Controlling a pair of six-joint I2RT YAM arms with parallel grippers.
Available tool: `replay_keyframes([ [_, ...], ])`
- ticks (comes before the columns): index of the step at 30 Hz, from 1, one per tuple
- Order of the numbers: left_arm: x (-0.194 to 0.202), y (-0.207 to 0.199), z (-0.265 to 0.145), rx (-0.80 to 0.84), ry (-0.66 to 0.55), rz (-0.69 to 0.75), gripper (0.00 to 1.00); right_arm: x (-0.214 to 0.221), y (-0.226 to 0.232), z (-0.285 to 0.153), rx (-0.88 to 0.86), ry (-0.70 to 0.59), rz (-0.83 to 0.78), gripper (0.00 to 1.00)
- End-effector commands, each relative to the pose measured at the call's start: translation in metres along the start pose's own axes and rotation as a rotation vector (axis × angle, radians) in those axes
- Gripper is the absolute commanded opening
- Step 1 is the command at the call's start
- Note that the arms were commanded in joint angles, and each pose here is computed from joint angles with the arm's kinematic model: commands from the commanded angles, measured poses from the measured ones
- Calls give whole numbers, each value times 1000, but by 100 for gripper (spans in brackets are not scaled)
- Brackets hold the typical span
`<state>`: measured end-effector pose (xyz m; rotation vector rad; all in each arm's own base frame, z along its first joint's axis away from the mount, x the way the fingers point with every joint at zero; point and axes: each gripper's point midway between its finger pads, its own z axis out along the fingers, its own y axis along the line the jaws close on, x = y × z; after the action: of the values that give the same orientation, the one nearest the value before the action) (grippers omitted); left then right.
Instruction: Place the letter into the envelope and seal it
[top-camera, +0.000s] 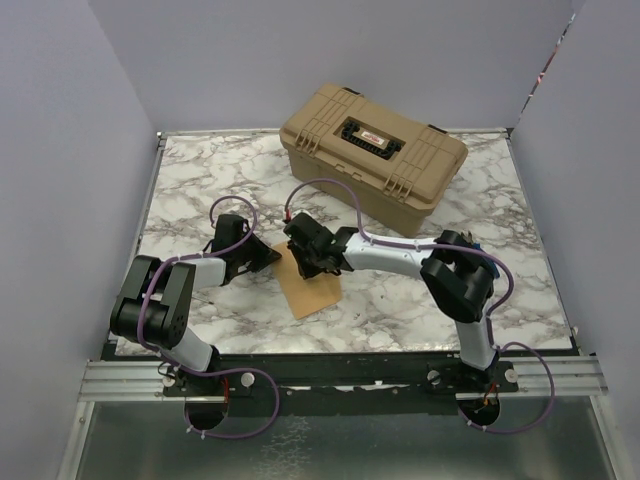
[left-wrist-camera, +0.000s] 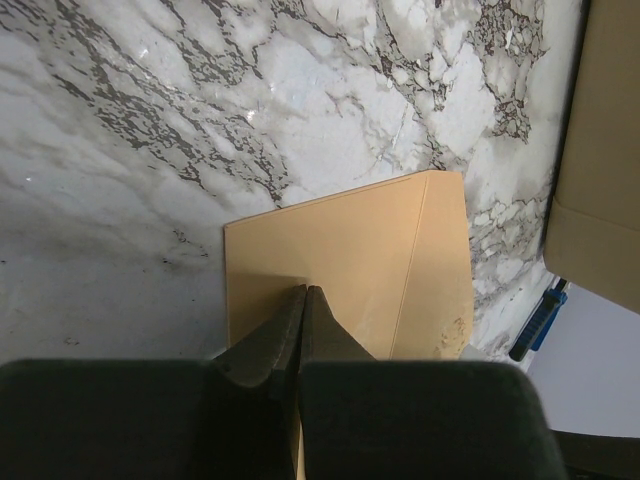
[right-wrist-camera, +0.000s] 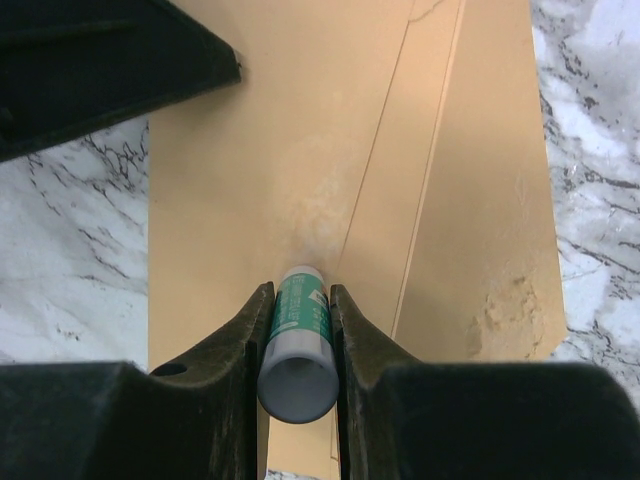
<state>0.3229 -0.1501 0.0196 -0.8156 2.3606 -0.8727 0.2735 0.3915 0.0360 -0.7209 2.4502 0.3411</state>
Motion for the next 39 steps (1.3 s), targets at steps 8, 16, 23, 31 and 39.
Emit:
replay_keyframes([
  [8, 31, 69, -1, -243, 82, -16, 0, 59, -9, -8, 32, 212, 6, 0],
  [16, 33, 68, -2, -237, 92, -12, 0, 23, -25, 20, 135, 127, 16, 0],
  [23, 32, 68, -1, -234, 92, -7, 0, 16, -25, 18, 107, 135, 45, 0],
  [31, 34, 70, 1, -234, 96, -15, 0, 63, 3, -2, -4, 221, -40, 0],
  [39, 36, 72, 1, -238, 99, -17, 0, 80, -6, -12, 27, 246, -18, 0],
])
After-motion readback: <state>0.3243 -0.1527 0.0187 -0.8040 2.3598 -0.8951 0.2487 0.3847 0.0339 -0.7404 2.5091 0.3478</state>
